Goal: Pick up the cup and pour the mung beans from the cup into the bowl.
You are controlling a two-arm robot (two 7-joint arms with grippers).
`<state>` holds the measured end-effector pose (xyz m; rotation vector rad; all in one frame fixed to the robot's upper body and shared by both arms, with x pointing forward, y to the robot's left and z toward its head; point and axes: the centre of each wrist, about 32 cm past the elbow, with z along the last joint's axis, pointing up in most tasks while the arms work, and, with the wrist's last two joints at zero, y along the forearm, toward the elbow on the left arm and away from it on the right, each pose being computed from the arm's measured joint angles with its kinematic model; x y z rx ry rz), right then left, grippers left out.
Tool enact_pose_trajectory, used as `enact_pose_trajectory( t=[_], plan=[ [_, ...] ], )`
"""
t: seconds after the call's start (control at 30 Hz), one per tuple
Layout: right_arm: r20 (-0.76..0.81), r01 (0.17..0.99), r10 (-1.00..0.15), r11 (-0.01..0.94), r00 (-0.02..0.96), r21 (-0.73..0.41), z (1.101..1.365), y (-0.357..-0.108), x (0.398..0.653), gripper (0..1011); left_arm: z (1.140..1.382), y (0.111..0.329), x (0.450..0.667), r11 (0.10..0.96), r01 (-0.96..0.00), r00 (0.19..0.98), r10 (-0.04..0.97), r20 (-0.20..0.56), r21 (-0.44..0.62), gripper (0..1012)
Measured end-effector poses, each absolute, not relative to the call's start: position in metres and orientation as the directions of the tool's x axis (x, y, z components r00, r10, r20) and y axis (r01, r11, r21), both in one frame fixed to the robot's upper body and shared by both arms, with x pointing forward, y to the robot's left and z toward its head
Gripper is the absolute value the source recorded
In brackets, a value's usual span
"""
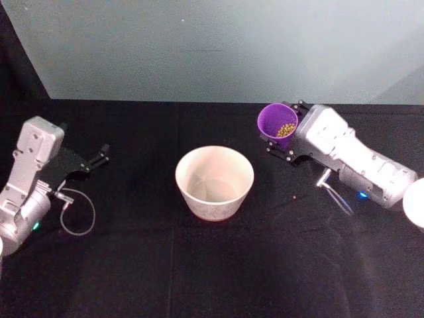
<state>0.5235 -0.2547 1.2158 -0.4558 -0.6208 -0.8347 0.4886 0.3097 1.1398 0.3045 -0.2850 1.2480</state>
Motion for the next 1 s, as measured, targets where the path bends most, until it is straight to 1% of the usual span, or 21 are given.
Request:
enact_pose_trajectory(
  t=[0.2,0.23,0.43,0.6,0.77,1.0],
  plan=[
    [0.807,0.806,-0.42,0.581,0.415,-0.112,1.211,-0.247,0.518,731,1.14,0.31,0.489,0.287,-0.955,0.292,0.88,0.374,0.07,1000],
    [0.807,0.806,-0.42,0.581,0.415,-0.112,1.211,-0.247,0.518,731,1.14,0.31,0.489,0.287,-0.955,0.292,0.88,0.374,0.07,1000],
    [0.898,0.811,-0.306,0.578,0.315,-0.088,1.206,-0.24,0.513,731,1.14,0.31,0.489,0.287,-0.955,0.292,0.88,0.374,0.07,1000],
    [0.928,0.811,-0.252,0.58,0.275,-0.083,1.204,-0.236,0.513,731,1.14,0.31,0.489,0.287,-0.955,0.292,0.88,0.374,0.07,1000],
    [0.96,0.81,-0.168,0.58,0.224,-0.088,1.199,-0.23,0.513,731,1.14,0.31,0.489,0.287,-0.955,0.292,0.88,0.374,0.07,1000],
    [0.98,0.809,-0.091,0.581,0.178,-0.093,1.194,-0.222,0.514,731,1.14,0.31,0.489,0.287,-0.955,0.292,0.88,0.374,0.07,1000]
  ],
)
